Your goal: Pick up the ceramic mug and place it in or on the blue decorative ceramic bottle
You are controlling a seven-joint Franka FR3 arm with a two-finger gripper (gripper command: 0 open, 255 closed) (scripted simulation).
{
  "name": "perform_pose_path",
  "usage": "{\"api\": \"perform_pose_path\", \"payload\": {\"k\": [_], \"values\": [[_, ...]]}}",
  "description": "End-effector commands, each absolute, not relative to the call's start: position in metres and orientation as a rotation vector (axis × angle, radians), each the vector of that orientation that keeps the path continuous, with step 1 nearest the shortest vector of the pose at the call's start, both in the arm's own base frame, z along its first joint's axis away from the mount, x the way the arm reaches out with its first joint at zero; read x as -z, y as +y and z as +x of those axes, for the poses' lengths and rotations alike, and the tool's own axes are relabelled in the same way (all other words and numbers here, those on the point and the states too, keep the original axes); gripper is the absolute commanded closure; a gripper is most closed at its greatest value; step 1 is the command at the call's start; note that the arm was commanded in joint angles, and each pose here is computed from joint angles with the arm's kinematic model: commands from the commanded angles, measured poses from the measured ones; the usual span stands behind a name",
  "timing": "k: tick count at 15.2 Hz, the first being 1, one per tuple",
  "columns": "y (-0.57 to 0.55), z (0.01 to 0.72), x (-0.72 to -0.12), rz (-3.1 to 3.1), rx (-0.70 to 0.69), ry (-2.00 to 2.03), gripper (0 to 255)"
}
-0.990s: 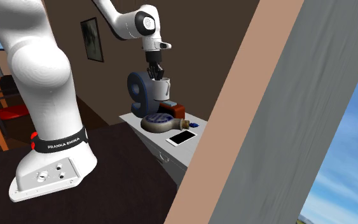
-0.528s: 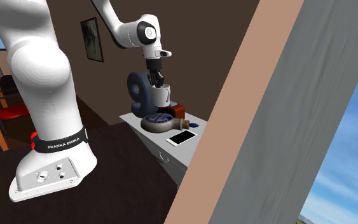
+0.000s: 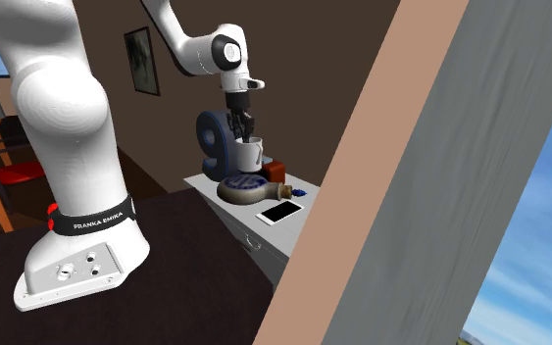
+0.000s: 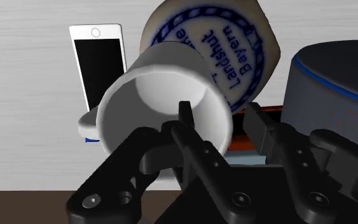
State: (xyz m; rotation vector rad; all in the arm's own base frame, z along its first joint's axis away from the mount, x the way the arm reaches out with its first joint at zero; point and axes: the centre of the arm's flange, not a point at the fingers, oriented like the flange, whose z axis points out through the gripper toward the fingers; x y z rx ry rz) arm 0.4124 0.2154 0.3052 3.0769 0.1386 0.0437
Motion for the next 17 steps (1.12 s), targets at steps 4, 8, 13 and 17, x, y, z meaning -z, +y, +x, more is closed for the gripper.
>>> {"api": "perform_pose_path", "payload": {"k": [4,8,13,17], "values": [[0.215,0.412,-0.305,3.077,-0.044,0.139,0],[0.218,0.411,-0.345,3.077,-0.044,0.139,0],[0.218,0.411,-0.355,3.077,-0.044,0.139,0],[0.218,0.411,-0.355,3.077,-0.044,0.139,0]]}}
